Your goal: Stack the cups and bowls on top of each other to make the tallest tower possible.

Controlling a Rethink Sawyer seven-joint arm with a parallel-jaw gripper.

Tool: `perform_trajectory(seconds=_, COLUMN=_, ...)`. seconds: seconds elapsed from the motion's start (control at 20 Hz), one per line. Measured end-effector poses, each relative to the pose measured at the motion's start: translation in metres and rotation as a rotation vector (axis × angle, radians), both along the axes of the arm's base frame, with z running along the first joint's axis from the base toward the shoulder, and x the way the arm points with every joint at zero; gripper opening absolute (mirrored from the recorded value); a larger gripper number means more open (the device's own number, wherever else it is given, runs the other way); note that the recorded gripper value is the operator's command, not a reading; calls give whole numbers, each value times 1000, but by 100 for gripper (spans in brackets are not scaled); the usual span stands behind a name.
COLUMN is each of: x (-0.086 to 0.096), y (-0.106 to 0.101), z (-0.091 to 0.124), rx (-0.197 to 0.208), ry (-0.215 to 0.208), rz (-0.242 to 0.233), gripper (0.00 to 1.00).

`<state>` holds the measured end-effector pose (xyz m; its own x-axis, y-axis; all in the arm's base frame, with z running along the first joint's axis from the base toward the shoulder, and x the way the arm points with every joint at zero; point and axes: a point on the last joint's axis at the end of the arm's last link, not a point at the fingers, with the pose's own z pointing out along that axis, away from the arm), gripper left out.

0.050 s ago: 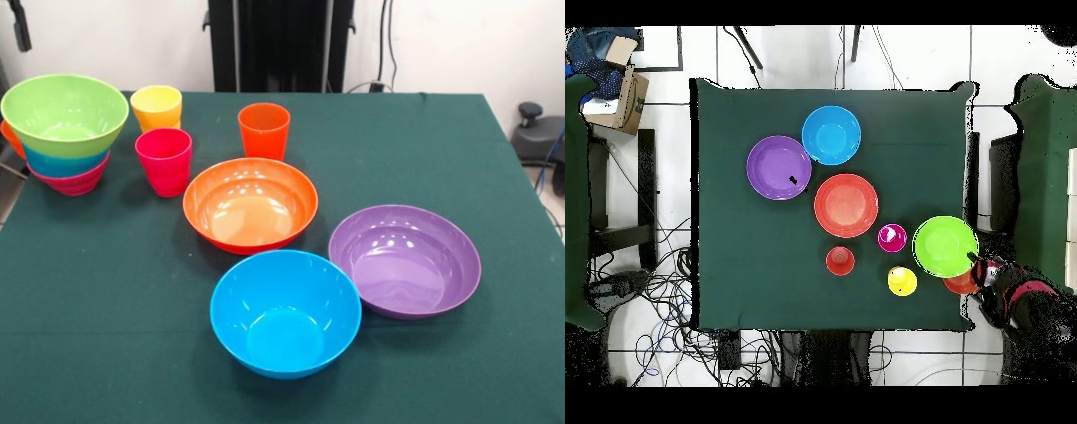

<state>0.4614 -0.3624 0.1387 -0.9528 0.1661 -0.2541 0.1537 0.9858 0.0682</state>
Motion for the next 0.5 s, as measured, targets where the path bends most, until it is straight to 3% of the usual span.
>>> perform_trajectory(seconds=0.35, x=20, y=23, z=8, rx=5, ry=-2, rz=33, gripper=100)
perform_trajectory(seconds=0.5, x=36, y=47, z=10, rx=-1, ry=4, rz=76, gripper=100)
